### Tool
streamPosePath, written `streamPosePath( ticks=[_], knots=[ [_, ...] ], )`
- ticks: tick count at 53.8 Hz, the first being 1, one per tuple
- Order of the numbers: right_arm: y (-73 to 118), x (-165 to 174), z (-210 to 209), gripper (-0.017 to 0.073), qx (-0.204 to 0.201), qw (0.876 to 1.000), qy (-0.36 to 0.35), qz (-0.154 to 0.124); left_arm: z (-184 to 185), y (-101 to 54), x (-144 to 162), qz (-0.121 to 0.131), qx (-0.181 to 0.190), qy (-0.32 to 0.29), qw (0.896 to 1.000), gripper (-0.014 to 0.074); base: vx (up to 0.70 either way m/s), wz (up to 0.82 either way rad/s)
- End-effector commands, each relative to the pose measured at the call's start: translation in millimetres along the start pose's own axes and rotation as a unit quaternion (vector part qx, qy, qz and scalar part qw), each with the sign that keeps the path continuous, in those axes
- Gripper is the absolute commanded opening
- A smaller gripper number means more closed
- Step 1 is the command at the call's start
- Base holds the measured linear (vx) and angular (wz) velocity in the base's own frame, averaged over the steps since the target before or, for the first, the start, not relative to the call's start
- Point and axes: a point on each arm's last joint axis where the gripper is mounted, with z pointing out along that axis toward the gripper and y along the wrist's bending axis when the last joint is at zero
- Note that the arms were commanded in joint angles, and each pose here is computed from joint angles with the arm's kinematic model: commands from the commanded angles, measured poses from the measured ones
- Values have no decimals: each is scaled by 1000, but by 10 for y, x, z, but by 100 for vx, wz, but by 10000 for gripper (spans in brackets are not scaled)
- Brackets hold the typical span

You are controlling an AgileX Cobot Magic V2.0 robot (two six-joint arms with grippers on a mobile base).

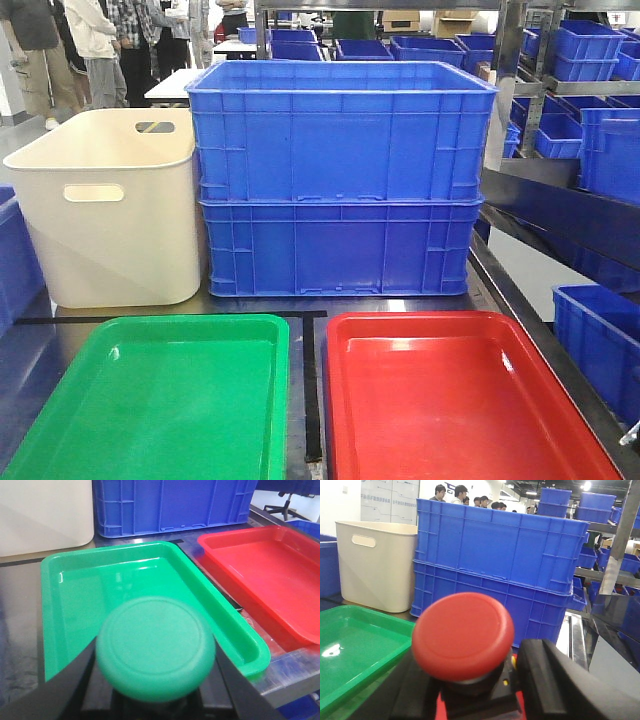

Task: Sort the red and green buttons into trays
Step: 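Lower the green button over the green tray and red over red tray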

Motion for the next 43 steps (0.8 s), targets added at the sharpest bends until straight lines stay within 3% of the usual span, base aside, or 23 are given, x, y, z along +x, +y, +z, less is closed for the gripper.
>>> streamPosePath(
  ticks=[1,10,13,18,23,27,30,35,37,43],
  knots=[
    [-44,-100,8,-10,19,1000,-11,-6,-40,-48,-174,-3,22,-54,998,0,0,0],
    [-96,-90,41,-10,40,999,-8,5,-37,-87,-257,1,42,-98,994,0,0,0],
    [-140,-61,108,-10,52,998,1,26,13,-118,-306,11,53,-120,991,0,0,0],
    [-205,13,286,-10,58,995,30,70,189,-177,-356,50,64,-135,988,0,0,0],
    [-252,82,567,-10,36,992,73,96,502,-256,-333,68,82,-117,987,0,0,0],
    [-262,91,823,-10,-8,991,101,86,749,-320,-288,68,101,-105,987,0,0,0],
    [-266,121,1021,-10,-45,989,120,74,885,-351,-265,56,113,-104,987,0,0,0],
    [-305,126,1360,-10,-92,985,131,59,1126,-278,-241,-28,102,-109,988,0,0,0],
    [-331,170,1490,-10,-101,983,138,62,1198,-220,-235,-48,88,-114,988,0,0,0],
    [-396,248,1818,-10,-123,980,141,73,1426,-2,-187,-65,38,-127,989,0,0,0]
  ],
)
